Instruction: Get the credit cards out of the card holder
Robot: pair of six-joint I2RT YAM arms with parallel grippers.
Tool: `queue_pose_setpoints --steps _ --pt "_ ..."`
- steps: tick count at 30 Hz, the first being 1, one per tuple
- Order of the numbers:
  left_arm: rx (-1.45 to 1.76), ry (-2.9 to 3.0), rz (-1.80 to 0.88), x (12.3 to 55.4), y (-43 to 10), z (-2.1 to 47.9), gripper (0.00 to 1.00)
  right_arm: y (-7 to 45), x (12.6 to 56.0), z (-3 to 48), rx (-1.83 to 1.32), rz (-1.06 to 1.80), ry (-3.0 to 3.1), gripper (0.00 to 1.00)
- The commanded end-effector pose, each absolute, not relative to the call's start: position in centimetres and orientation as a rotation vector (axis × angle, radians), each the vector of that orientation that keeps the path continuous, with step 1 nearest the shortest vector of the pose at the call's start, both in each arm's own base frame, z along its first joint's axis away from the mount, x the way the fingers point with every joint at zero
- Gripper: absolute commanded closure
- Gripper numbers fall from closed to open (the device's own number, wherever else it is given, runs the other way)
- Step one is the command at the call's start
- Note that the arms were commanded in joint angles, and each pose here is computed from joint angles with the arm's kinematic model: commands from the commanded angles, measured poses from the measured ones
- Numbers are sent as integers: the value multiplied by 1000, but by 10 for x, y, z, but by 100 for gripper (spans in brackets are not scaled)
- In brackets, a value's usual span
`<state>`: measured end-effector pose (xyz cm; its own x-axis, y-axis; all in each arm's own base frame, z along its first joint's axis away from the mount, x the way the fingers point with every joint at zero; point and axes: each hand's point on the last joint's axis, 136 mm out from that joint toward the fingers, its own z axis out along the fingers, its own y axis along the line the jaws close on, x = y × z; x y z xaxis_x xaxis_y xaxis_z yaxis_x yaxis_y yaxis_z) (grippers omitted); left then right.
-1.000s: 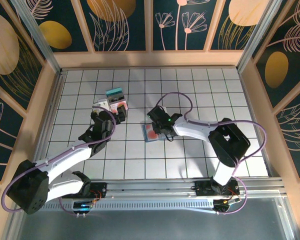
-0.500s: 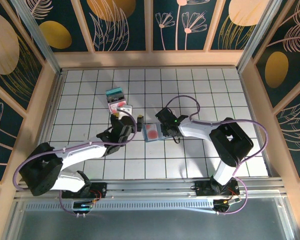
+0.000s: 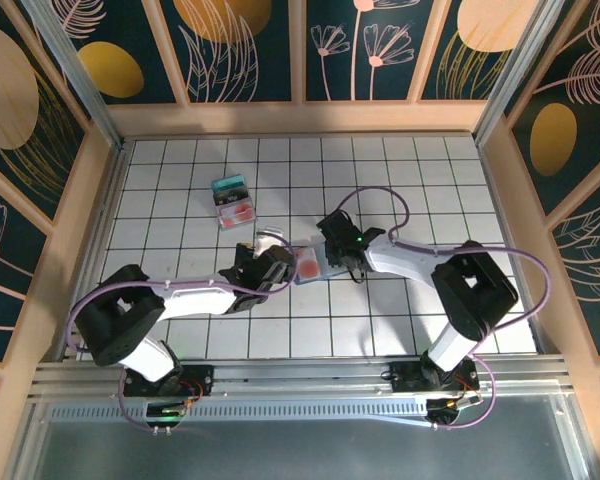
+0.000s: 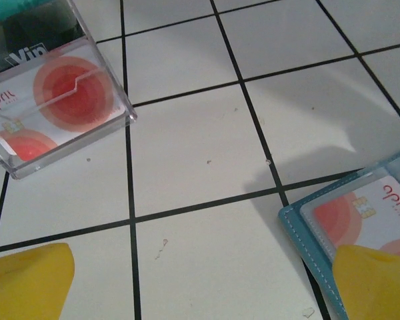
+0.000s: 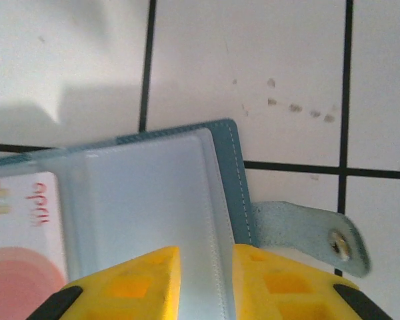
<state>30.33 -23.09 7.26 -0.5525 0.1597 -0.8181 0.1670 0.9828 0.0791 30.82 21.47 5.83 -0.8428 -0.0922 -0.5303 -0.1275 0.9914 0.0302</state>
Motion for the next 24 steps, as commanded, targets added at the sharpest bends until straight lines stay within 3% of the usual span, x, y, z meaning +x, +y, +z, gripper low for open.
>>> queue_pose_setpoints --steps 1,16,24 --pt "200 2176 -41 306 -238 70 1 218 315 90 -101 153 2522 73" --pt "208 2221 -13 309 -244 42 1 273 306 78 -138 558 2622 73" --pt "208 2250 32 308 -241 26 1 286 304 64 -161 636 2661 76"
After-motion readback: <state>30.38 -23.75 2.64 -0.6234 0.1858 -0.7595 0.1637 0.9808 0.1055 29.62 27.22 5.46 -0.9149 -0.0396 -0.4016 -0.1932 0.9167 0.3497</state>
